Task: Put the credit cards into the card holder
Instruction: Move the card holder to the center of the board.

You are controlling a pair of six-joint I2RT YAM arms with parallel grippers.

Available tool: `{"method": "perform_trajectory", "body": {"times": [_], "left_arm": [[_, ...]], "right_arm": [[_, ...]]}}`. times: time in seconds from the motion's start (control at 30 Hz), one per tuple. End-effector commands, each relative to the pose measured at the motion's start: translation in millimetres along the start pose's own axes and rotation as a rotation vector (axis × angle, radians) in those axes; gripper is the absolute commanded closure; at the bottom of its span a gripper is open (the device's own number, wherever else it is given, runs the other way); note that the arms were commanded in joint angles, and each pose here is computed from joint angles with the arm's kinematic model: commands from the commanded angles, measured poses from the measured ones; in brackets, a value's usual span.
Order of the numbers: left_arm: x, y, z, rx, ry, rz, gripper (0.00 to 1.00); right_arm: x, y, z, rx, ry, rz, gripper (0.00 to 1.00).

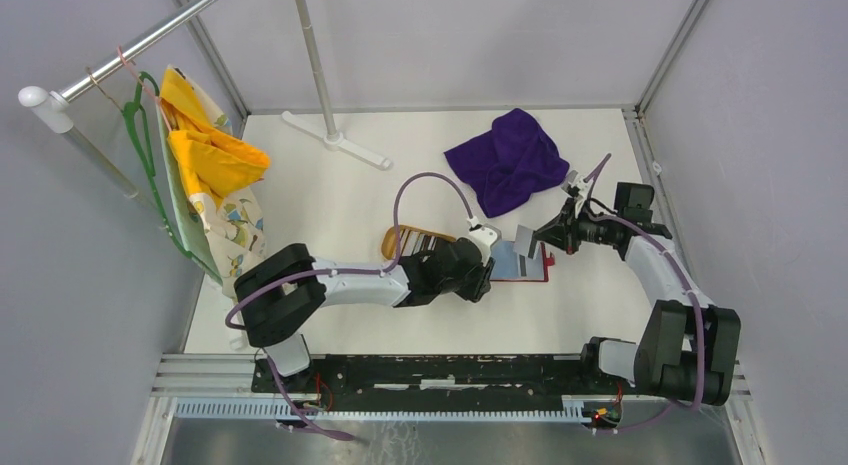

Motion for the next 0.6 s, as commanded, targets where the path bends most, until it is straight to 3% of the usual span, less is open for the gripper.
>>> {"method": "perform_trajectory", "body": {"times": [0.0,0.27,0.57], "left_arm": [[-5.7,-27.0,-0.3,-0.027,0.019,-0.139,0.57],[-10.0,-43.1,12.0,-0.261,0.146,-0.26,0.45],[-16.7,-52.6,14.0,-0.268,0.158,-0.286,0.45]], "right_arm": [[11.8,4.3,5.9,0.114,-0.069,-0.061,1.0],[16.1,7.3,-7.5,0.263,0.051,-0.08,1.0],[4.2,-0.1,-21.6,0.368,0.086,-0.113,1.0]]}}
Point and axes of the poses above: each gripper's point midway between its finger pads, its own x axis out along the fingers, its own z axis along the line the jaws close on, y = z × x, the point moved 6 cm from there along -x, back along the fingers, and after that the axes turned 5 degrees about x, right-handed, at the moved point
